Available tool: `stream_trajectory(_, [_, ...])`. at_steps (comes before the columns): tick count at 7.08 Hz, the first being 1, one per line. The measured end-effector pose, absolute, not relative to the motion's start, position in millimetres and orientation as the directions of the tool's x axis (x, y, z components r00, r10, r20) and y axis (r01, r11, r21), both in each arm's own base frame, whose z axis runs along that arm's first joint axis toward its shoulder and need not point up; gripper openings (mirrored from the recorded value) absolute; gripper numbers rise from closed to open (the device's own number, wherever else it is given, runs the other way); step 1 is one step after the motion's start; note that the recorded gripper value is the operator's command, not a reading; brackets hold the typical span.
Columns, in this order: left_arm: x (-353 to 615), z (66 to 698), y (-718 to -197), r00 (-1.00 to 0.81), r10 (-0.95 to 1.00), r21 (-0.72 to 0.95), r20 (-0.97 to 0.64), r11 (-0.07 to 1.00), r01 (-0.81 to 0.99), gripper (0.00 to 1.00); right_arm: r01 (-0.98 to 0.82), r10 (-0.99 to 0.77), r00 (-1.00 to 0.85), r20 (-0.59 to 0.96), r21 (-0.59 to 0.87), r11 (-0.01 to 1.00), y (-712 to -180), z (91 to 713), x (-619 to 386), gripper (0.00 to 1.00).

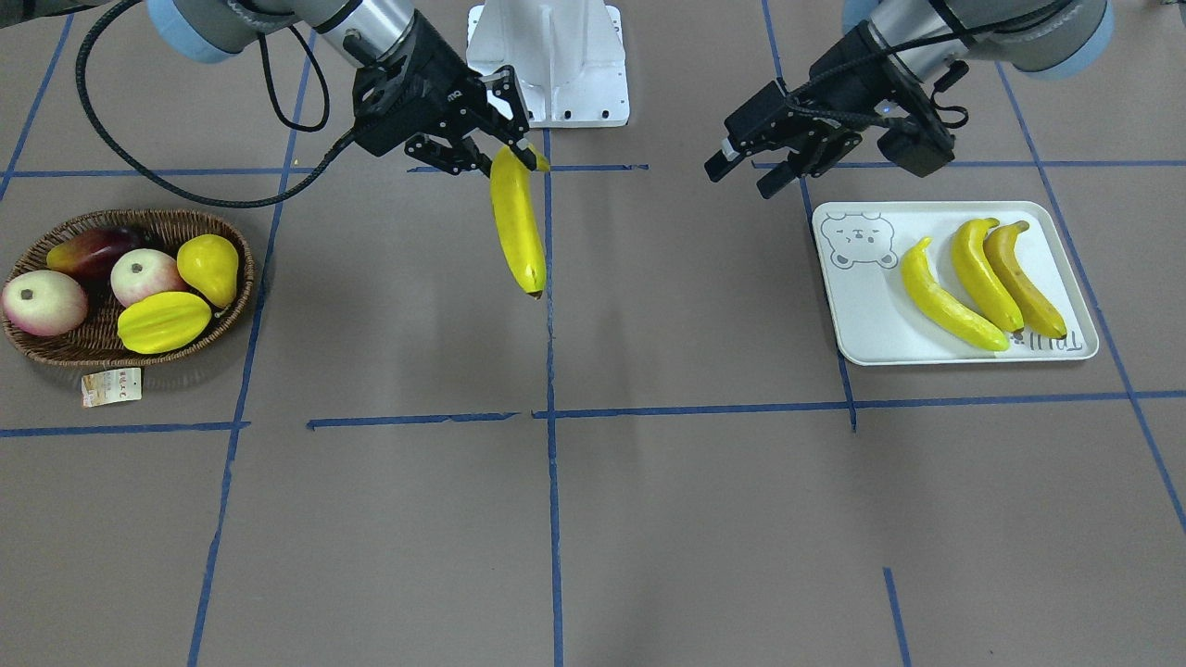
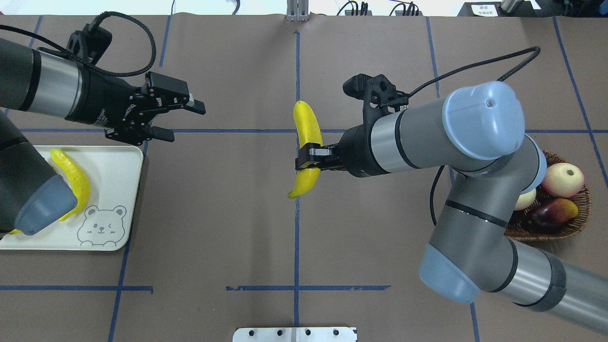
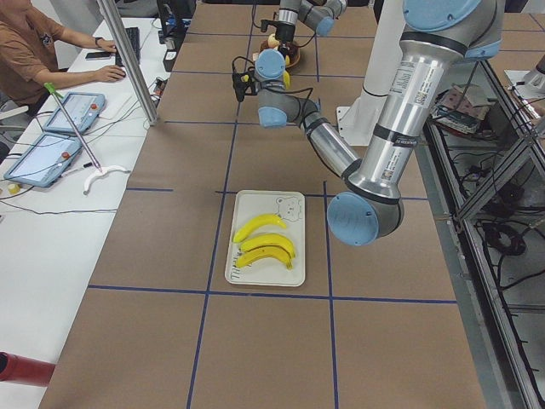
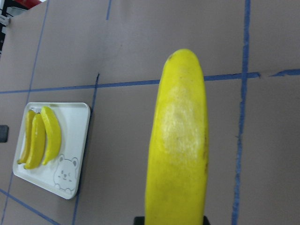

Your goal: Transfer all bananas from basket to plate

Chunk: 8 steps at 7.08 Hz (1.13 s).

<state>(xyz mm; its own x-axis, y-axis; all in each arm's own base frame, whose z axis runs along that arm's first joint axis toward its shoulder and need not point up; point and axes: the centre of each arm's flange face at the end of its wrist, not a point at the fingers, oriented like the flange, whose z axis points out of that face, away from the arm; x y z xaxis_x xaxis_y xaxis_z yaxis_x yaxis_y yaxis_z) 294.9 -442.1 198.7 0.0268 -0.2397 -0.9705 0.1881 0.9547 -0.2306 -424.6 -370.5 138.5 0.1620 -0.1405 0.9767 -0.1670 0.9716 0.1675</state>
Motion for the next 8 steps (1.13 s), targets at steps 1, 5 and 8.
stream_trajectory(1, [303.1,182.4,-445.2,-0.006,-0.254,-0.251,-0.967,0.95,0.187,0.99,-0.186,-0.149,0.12,0.982,0.169,0.968,-356.1,129.6,-434.3,0.02])
stream_trajectory(5, [330.4,152.6,-438.7,-0.051,-0.265,-0.27,-0.963,0.947,0.175,0.99,-0.247,-0.179,0.047,0.983,0.185,0.951,-317.1,95.4,-460.4,0.02])
stream_trajectory(8, [361.8,153.4,-419.6,-0.038,-0.273,-0.275,-0.961,0.951,0.141,0.99,-0.252,-0.184,0.033,0.982,0.187,0.949,-312.7,89.3,-458.4,0.03])
